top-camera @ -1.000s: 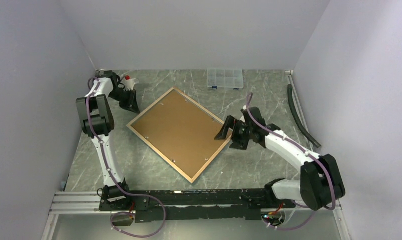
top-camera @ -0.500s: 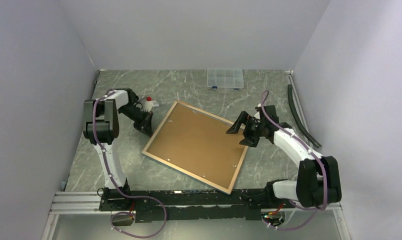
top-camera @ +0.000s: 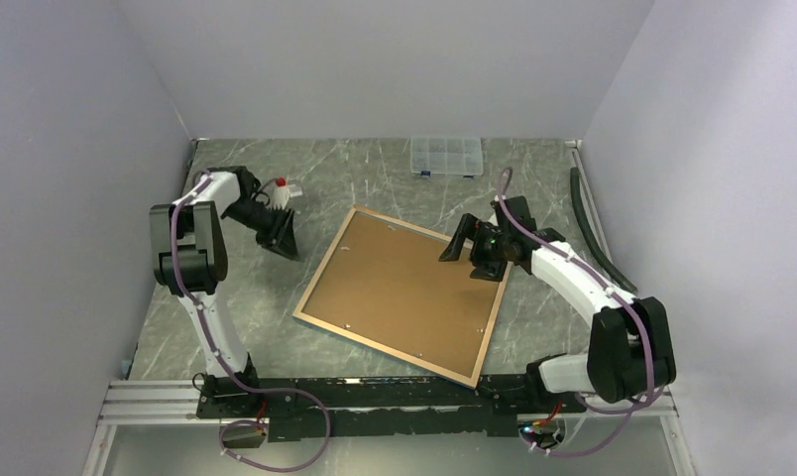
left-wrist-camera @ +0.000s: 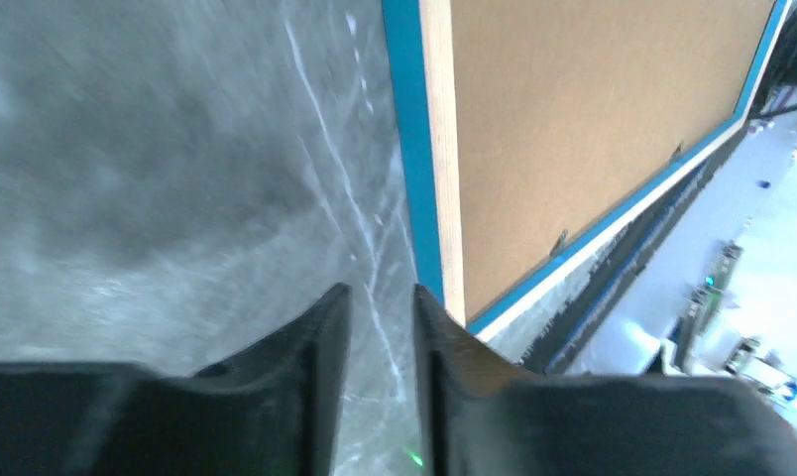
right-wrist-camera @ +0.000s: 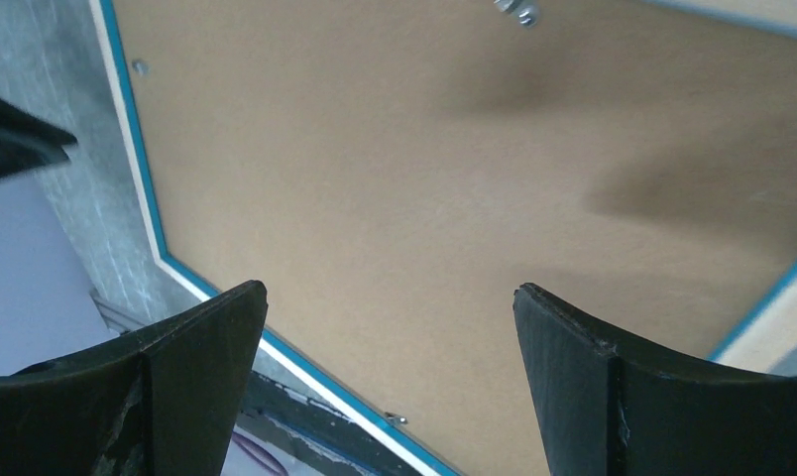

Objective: Put the photo into the frame
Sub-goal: Adjust the photo frame at the center of the board, then install the photo frame at the center of the board.

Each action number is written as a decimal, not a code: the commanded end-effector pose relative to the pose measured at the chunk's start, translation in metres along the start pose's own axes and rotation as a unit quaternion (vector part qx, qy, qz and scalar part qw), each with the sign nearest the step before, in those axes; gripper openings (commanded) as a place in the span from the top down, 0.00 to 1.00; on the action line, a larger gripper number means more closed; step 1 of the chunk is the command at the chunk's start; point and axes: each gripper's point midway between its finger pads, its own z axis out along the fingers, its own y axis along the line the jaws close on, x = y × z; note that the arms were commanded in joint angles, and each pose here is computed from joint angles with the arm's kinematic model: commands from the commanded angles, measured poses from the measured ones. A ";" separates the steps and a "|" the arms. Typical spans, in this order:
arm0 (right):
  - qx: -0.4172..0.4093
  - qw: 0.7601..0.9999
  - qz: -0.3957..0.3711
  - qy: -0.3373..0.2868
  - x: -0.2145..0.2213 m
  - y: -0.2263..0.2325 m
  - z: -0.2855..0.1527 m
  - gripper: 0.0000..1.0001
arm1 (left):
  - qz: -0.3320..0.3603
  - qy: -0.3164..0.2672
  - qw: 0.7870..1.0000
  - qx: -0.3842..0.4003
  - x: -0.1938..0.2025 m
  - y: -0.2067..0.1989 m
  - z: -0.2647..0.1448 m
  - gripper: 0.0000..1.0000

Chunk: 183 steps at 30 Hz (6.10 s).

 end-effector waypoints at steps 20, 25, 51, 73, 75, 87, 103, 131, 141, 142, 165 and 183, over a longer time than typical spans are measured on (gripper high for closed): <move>0.175 0.980 0.090 -0.030 0.042 -0.084 -0.023 0.00 | 0.007 -0.049 0.998 0.046 -0.046 -0.002 0.035 0.53; 0.165 0.980 0.111 -0.017 0.047 -0.093 0.000 0.00 | 0.008 -0.046 0.998 0.047 -0.038 -0.004 0.037 0.55; 0.195 0.972 0.061 -0.117 -0.094 -0.071 -0.009 0.00 | 0.070 0.028 0.994 0.082 0.032 -0.048 0.034 0.53; -0.141 0.989 -0.006 0.046 0.015 0.235 0.133 0.04 | -0.050 -0.093 0.983 0.152 -0.047 -0.009 0.032 0.59; -0.162 0.984 0.006 0.070 0.027 0.249 0.143 0.06 | -0.049 -0.091 0.983 0.150 -0.047 -0.008 0.035 0.61; -0.178 0.977 0.033 0.108 0.058 0.272 0.176 0.08 | -0.051 -0.086 0.987 0.129 -0.043 0.001 0.044 0.71; -0.153 0.982 0.043 0.102 0.057 0.252 0.198 0.08 | -0.041 -0.087 0.987 0.127 -0.039 -0.003 0.045 0.72; -0.170 0.981 0.017 0.086 0.042 0.261 0.198 0.10 | -0.026 -0.078 0.988 0.132 -0.036 -0.013 0.048 0.72; -0.158 0.986 0.008 0.053 0.040 0.252 0.171 0.11 | -0.023 -0.080 0.988 0.130 -0.037 -0.013 0.045 0.72; -0.159 0.986 0.009 0.056 0.041 0.253 0.170 0.11 | -0.024 -0.080 0.988 0.131 -0.037 -0.014 0.045 0.72; -0.132 0.989 -0.002 0.071 0.046 0.241 0.200 0.11 | -0.019 -0.081 0.987 0.137 -0.038 -0.017 0.043 0.72; -0.144 0.985 0.015 0.090 0.060 0.237 0.179 0.11 | -0.025 -0.109 0.986 0.125 -0.062 -0.012 0.032 0.69</move>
